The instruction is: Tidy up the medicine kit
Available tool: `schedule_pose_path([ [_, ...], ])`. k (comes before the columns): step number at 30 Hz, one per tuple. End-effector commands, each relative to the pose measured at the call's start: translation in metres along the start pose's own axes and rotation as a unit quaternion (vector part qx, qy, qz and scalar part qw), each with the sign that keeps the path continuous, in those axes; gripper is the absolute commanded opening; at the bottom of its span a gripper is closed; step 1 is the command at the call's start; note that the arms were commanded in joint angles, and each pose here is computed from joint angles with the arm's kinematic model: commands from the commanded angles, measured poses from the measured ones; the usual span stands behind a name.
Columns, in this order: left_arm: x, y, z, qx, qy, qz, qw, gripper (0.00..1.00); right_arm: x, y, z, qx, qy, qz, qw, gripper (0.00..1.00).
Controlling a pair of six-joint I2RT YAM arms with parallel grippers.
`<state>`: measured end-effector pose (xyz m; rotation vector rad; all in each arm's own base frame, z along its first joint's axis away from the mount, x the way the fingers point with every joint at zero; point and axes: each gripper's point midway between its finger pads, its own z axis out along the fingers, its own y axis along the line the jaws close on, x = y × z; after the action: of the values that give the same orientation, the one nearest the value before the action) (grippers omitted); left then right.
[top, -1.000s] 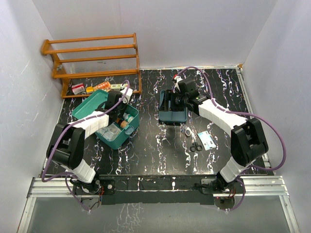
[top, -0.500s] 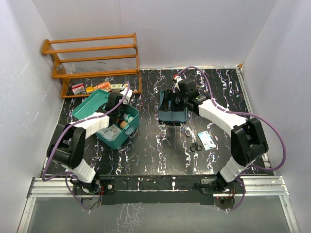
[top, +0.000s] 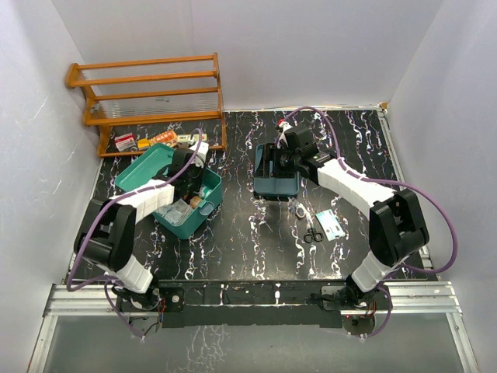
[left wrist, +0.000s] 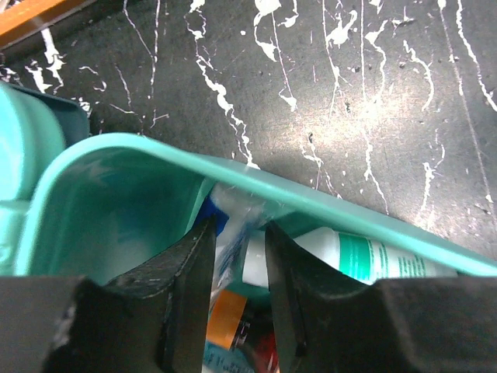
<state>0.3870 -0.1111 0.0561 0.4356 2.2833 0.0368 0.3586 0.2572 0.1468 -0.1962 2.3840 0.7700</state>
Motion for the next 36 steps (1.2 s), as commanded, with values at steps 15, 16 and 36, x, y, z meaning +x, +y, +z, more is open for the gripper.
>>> schedule_pose_path([
  [15, -0.121, 0.026, -0.16, 0.002, -0.19, -0.08, 0.979, 0.57, -0.03, -0.051, -0.074, 0.192, -0.133, 0.083, 0.969, 0.61],
  [16, -0.124, 0.025, -0.168, 0.01, -0.196, -0.097, 0.976, 0.61, -0.026, -0.058, -0.08, 0.211, -0.133, 0.092, 0.964, 0.61],
  [36, -0.118, -0.044, -0.197, 0.205, -0.159, -0.181, 0.948, 0.99, 0.117, -0.135, -0.109, 0.362, 0.038, 0.138, 0.921, 0.54],
])
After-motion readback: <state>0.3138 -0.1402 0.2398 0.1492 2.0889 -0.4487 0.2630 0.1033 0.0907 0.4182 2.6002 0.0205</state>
